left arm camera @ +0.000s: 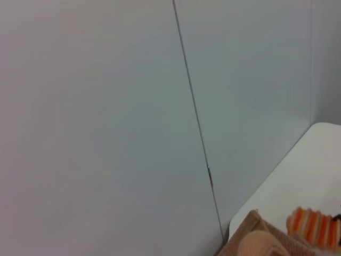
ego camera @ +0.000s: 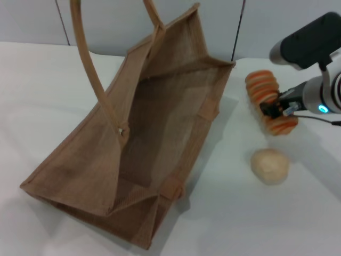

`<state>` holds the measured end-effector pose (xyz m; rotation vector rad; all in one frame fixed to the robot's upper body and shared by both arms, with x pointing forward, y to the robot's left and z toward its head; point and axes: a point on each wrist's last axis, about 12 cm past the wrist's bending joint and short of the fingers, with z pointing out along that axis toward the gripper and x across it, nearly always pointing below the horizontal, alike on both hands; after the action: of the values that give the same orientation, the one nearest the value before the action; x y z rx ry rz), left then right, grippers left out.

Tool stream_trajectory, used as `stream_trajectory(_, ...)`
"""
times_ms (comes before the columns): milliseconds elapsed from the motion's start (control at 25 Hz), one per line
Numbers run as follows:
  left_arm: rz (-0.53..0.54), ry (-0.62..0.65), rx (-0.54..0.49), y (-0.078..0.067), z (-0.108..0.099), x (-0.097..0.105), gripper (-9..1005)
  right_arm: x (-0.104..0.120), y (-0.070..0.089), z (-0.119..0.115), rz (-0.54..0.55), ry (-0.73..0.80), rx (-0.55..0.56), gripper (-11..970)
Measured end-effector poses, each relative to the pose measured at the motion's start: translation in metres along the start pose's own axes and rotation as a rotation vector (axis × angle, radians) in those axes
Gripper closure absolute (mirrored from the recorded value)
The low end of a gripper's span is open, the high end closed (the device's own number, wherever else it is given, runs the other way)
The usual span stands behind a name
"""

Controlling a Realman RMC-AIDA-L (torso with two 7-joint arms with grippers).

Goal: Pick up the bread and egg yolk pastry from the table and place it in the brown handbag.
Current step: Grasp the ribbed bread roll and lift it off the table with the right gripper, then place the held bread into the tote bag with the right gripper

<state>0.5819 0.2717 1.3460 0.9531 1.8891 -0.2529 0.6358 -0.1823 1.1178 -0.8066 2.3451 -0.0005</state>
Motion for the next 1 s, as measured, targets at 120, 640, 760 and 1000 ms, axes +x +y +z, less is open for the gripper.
stream_trajectory(120,-0.009,0.012,0.004,0.002,0.002,0.003,875,-0.006,-0.006,-0.010,0.006,-0.032,0.013,521)
stream_trajectory(640,-0.008,0.019,-0.001,0.006,0.008,0.004,875,-0.028,0.020,-0.077,-0.057,-0.167,-0.044,618)
stream_trajectory(760,-0.007,0.018,-0.003,0.006,0.008,0.004,875,-0.030,0.034,-0.085,-0.082,-0.176,-0.067,619)
stream_trajectory(1000,0.003,0.002,-0.010,0.007,0.009,-0.002,875,-0.031,0.058,-0.092,-0.127,-0.176,-0.112,627)
